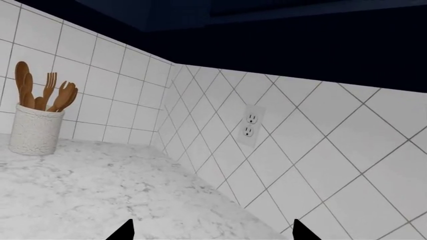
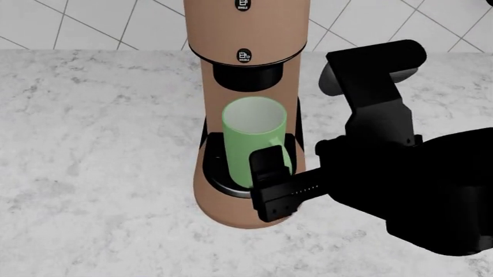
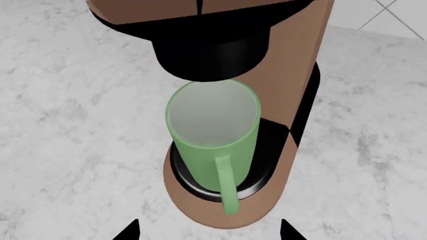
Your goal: Pick the mug from under the coffee machine dispenser and place it on the counter.
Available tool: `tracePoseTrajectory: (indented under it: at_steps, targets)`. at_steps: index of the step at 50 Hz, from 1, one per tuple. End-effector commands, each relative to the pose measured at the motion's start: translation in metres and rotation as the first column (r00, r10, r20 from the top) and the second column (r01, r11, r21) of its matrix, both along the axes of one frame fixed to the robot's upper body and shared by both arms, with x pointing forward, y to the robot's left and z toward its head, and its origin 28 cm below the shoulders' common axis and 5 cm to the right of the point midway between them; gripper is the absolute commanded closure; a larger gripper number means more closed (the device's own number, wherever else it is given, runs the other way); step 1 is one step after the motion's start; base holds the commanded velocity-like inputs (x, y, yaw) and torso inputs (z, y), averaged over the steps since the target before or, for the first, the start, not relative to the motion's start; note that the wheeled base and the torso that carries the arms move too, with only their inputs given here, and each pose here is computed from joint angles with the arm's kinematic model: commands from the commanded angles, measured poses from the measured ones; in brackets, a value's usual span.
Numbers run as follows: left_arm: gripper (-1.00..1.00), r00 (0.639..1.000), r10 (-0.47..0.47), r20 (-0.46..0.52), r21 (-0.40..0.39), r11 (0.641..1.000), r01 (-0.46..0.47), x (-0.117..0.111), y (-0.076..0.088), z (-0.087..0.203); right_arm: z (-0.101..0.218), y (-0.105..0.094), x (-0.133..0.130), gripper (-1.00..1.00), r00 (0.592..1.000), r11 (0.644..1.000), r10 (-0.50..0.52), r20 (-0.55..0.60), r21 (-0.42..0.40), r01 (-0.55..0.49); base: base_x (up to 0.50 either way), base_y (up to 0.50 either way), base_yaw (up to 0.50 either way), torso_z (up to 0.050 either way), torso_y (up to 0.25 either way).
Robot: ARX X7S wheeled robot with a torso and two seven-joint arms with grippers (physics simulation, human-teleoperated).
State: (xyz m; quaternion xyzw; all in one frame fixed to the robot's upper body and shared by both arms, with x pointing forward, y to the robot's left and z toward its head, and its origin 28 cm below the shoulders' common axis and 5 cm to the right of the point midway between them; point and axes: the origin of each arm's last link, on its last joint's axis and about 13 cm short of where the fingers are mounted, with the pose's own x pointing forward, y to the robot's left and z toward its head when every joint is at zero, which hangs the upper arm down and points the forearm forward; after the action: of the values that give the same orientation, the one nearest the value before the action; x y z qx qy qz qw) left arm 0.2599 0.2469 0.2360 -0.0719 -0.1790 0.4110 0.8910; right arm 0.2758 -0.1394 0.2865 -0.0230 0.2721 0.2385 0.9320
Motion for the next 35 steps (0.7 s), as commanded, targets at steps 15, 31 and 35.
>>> tracePoseTrajectory:
  at_steps: [15, 31, 35]
  targets:
    - [-1.0, 1.0, 0.001, 0.007, 0.003, 1.0, -0.001, -0.001, 0.0, 0.0, -0.019, 0.002, 0.041, -1.0, 0.999, 0.999, -0.007, -0.049, -0.05, 0.004, 0.0, 0.0, 0.0, 0.0, 0.0]
    - [-1.0, 1.0, 0.002, 0.009, -0.001, 1.0, -0.002, -0.001, 0.0, 0.0, -0.024, 0.007, 0.055, -1.0, 0.999, 0.999, 0.01, -0.049, -0.049, -0.012, 0.0, 0.0, 0.0, 0.0, 0.0]
    - [-1.0, 1.0, 0.002, 0.009, -0.001, 1.0, -0.002, -0.001, 0.0, 0.0, -0.027, 0.009, 0.056, -1.0, 0.998, 0.999, 0.024, -0.06, -0.042, -0.027, 0.0, 0.0, 0.0, 0.0, 0.0]
